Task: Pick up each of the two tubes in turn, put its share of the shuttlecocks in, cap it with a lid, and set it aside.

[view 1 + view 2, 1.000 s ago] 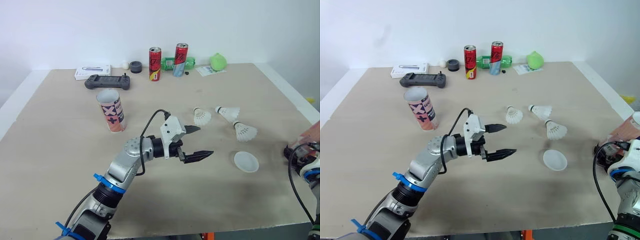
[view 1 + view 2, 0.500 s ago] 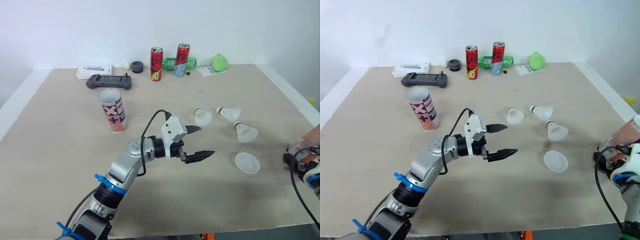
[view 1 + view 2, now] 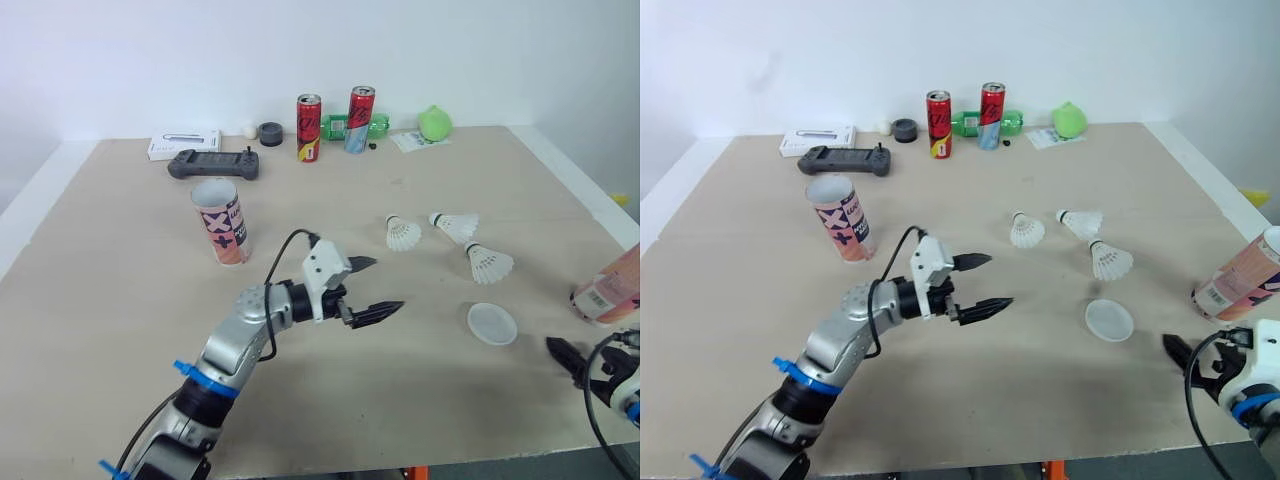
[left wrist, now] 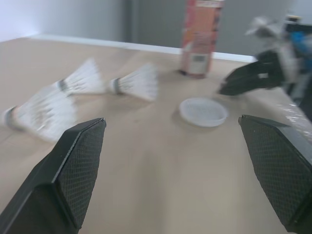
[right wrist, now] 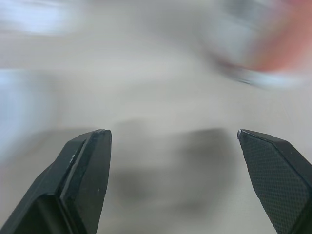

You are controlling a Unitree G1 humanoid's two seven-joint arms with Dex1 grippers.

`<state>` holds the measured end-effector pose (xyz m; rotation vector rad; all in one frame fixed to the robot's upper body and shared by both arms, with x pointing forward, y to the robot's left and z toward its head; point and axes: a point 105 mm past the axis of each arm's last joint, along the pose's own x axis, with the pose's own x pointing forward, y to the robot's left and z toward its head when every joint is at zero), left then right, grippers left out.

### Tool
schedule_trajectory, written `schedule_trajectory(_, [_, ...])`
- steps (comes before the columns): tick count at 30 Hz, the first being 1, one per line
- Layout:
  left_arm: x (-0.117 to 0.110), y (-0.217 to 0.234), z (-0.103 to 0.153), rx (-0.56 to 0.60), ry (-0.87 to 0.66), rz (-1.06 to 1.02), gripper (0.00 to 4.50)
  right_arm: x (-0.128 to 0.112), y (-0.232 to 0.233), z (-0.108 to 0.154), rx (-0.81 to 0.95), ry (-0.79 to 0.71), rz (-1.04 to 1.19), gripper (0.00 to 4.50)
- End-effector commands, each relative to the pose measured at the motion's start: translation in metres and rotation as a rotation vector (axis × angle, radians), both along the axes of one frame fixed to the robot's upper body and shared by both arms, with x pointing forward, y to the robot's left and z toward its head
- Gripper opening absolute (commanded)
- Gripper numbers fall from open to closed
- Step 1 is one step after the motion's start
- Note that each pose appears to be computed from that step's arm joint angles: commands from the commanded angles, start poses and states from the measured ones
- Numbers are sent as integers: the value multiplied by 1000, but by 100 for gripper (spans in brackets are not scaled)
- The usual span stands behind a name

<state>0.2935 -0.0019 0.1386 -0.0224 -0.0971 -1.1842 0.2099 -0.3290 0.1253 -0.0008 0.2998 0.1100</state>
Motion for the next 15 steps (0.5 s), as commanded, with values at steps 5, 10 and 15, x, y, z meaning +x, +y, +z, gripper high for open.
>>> schedule_trajectory(5, [0,69,5,-13,-28,354,450,21,132,63,-30,-201,647,445])
schedule_trajectory(10, [0,122,-5,62,-54,725,450,45,176,58,-57,-227,810,445])
schedule_trajectory(15, [12,157,-18,147,1,950,450,65,208,58,-44,-286,886,445])
